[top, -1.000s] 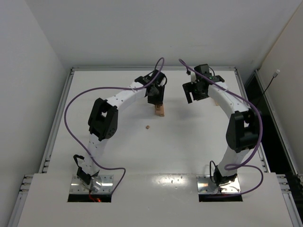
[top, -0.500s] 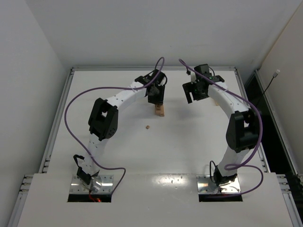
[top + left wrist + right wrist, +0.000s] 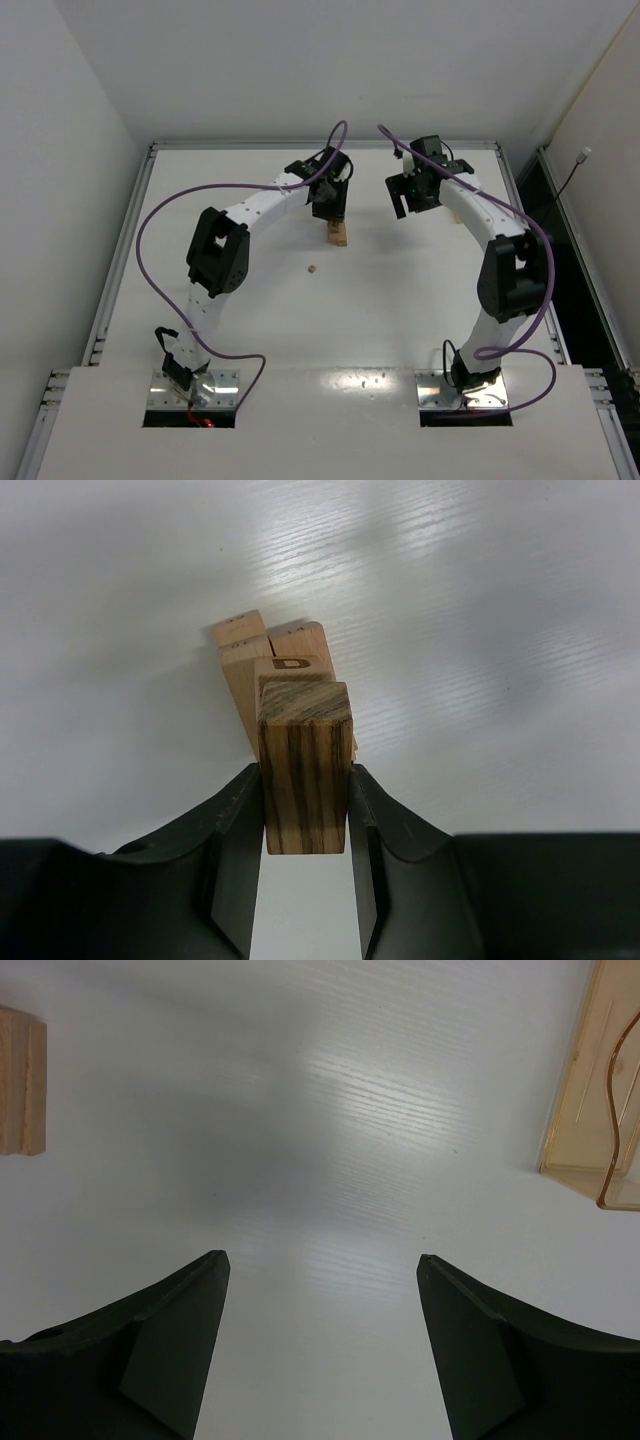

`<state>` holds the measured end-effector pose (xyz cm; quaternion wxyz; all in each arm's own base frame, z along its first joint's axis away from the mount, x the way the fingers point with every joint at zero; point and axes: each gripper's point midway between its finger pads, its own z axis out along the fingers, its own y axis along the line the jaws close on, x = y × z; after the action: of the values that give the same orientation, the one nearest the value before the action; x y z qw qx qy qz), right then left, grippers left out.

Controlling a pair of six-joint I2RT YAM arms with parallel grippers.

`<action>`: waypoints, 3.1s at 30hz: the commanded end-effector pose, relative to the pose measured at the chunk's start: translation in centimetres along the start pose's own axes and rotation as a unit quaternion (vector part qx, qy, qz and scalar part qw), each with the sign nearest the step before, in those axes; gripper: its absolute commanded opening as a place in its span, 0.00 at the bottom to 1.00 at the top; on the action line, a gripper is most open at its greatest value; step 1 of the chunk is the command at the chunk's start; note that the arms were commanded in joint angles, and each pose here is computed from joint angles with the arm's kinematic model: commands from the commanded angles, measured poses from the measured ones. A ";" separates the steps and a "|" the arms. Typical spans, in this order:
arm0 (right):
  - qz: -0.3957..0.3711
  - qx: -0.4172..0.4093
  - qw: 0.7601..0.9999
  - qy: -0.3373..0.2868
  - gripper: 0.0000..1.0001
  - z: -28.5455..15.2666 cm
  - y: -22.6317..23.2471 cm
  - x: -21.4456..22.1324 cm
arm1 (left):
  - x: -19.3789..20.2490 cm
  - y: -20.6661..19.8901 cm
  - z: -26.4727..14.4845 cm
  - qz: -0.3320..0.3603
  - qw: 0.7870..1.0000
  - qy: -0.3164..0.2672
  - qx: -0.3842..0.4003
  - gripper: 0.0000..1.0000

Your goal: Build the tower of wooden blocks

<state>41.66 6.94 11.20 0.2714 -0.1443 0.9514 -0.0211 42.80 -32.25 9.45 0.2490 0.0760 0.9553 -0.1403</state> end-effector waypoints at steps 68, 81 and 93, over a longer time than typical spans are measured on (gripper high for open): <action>-0.248 -0.244 0.933 -0.094 0.41 2.2 28.6 0.7 | 0.7 31.4 -13.7 -0.231 0.961 -0.084 -0.126 0.85; -0.251 -0.232 0.938 -0.056 0.41 4.2 29.2 1.3 | 0.2 31.2 -13.4 -0.235 0.961 -0.084 -0.116 0.85; -0.275 -0.227 0.934 -0.033 0.41 4.0 29.3 3.4 | 0.3 30.8 -13.0 -0.235 0.963 -0.079 -0.102 0.85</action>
<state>33.68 33.69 2.20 0.2458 -0.4514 0.8485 0.1258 41.92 0.62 11.33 0.2614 -0.1879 0.9423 -0.0919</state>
